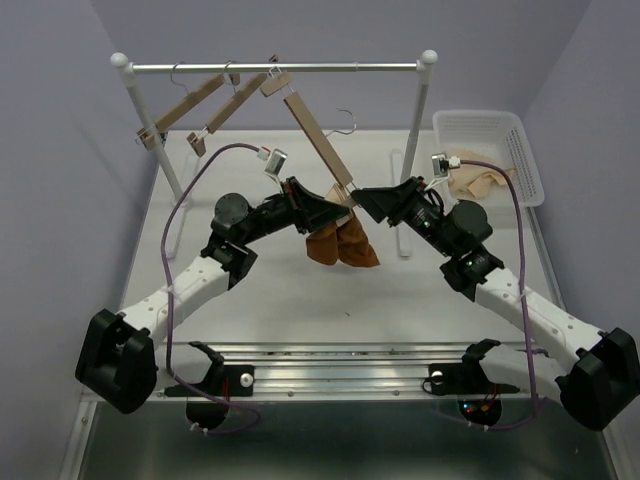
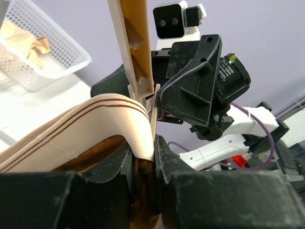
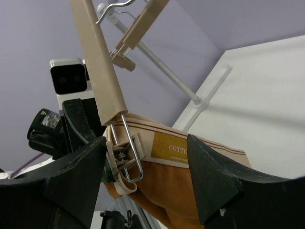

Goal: Remove the underwear clipped to the hanger

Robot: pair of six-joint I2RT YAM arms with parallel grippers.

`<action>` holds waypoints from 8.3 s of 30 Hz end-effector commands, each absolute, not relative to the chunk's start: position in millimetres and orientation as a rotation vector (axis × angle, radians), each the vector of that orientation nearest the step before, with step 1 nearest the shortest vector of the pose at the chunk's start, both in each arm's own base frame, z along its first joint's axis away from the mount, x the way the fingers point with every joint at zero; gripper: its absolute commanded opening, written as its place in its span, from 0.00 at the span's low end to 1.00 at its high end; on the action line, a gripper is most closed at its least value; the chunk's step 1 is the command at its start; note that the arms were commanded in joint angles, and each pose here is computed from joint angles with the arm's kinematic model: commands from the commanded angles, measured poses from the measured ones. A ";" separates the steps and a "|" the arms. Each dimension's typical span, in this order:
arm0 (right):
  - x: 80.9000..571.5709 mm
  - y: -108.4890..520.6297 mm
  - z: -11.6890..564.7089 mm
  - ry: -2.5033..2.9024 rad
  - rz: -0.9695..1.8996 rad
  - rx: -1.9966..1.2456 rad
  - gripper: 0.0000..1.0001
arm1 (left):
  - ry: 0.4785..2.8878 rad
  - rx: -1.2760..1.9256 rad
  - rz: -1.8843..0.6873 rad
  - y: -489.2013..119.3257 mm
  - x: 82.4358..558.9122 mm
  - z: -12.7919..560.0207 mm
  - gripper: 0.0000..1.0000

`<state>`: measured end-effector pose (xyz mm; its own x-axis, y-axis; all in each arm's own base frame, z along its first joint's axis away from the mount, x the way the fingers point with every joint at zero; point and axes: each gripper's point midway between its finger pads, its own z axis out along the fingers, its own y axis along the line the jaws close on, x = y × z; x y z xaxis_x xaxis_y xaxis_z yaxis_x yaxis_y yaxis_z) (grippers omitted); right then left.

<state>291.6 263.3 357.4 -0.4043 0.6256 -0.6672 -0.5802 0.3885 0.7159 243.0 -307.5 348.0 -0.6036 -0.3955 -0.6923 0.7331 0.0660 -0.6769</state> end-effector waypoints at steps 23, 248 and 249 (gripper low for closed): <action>234.6 305.0 377.6 1.217 1.594 -0.491 0.80 | 1.381 0.362 -1.524 -253.7 205.2 356.0 0.00; 360.1 148.3 309.3 1.753 0.289 0.135 0.01 | 1.597 0.025 -1.008 -210.2 281.6 355.5 0.99; 365.4 133.4 314.1 1.738 0.241 0.169 0.01 | 1.598 0.005 -0.985 -206.1 283.4 354.9 0.99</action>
